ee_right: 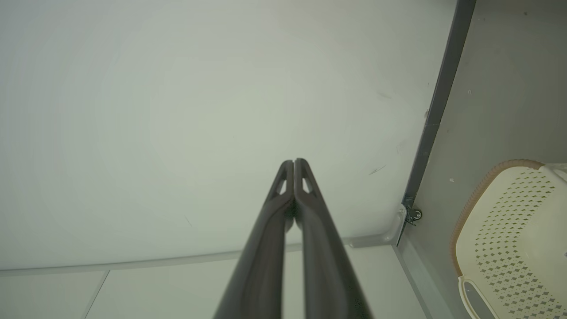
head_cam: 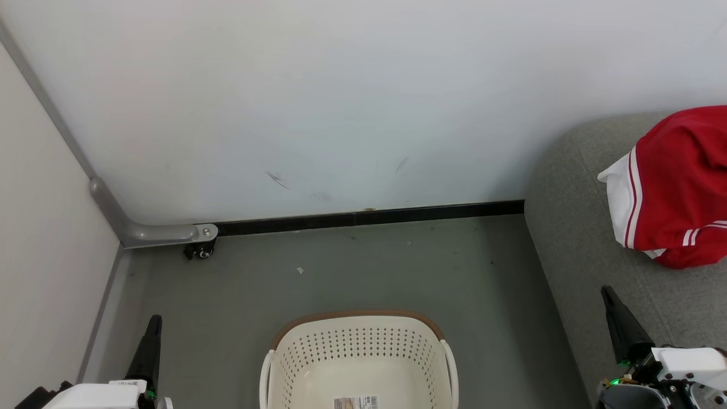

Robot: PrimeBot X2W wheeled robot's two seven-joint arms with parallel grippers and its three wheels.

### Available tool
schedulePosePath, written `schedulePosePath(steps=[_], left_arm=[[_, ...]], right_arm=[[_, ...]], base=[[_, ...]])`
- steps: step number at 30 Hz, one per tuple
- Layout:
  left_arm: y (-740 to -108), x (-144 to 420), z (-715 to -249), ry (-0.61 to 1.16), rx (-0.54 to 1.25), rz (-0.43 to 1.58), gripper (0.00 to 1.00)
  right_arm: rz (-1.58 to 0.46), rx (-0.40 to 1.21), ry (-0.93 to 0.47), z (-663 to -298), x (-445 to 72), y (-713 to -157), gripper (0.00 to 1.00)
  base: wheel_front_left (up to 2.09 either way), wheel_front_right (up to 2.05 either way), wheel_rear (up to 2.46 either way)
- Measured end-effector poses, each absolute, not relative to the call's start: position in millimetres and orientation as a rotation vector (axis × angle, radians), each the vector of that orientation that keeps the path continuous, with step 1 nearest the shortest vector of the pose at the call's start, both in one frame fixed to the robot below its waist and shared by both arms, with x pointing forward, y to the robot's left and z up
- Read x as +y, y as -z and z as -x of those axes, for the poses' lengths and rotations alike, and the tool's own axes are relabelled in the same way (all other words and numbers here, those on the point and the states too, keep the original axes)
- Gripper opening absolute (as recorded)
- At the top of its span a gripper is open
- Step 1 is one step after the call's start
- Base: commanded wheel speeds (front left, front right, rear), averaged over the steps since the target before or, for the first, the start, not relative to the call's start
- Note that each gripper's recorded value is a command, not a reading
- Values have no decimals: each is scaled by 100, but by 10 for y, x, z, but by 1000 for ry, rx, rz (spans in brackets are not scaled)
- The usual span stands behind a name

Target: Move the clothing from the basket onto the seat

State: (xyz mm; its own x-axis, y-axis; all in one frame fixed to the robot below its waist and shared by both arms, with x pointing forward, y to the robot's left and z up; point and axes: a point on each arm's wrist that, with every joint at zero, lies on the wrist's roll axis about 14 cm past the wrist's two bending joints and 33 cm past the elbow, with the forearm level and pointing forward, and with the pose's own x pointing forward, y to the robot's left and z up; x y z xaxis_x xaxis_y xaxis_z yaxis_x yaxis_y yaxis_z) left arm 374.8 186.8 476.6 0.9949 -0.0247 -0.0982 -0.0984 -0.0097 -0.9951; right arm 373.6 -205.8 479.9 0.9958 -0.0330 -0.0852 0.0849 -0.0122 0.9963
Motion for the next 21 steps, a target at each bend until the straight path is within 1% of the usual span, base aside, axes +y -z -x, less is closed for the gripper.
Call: schedulePosePath(steps=[21], left_arm=[[-4765, 1875, -3750, -61, 95, 1581, 0]], right_arm=[[-1582, 46, 89, -3736, -2049, -4797, 0]], base=[[0, 0, 0]])
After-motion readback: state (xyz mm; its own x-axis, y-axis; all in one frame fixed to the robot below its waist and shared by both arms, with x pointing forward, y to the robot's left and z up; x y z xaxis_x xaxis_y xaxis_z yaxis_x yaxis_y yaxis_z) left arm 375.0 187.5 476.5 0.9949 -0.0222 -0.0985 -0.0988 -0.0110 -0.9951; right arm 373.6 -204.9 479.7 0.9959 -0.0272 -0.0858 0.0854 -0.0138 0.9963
